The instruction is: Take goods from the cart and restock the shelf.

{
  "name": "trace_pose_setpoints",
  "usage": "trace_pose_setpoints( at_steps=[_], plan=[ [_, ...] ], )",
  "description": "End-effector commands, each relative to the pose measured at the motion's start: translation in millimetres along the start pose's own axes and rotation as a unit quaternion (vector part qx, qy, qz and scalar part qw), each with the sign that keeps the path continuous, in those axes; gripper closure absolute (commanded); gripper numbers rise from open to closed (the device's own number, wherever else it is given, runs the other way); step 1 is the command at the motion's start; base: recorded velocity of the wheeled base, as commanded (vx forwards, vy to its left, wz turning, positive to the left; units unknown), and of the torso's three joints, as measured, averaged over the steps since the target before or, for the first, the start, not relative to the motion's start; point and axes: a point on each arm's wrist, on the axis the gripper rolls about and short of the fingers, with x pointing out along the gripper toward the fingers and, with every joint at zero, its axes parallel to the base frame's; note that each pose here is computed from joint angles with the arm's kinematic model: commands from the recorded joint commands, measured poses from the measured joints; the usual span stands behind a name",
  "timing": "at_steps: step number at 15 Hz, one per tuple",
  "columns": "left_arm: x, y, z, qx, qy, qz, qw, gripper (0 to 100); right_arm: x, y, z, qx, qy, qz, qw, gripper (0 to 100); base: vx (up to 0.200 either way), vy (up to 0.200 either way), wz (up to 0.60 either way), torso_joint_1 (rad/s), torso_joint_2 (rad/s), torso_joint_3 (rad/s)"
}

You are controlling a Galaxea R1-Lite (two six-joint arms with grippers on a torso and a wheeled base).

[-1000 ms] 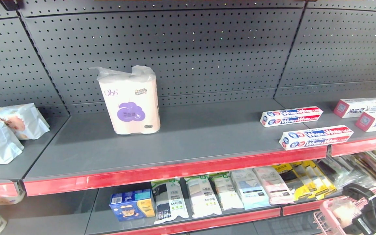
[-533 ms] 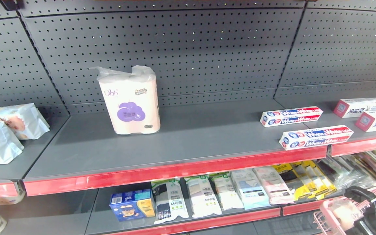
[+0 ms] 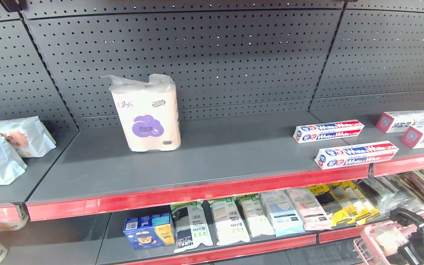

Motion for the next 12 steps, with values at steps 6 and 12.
trace_pose_setpoints(
  at_steps=[6,12],
  plan=[
    [0.1,0.0,0.1,0.0,0.0,0.0,1.0,0,1.1,-3.3,-0.3,0.002,0.001,-0.003,1.0,0,0.0,0.0,0.0,0.0,0.0,0.0],
    [0.1,0.0,0.1,0.0,0.0,0.0,1.0,0,1.3,1.2,-3.3,0.001,0.004,0.008,1.0,100,0.0,0.0,0.0,0.0,0.0,0.0]
  ],
)
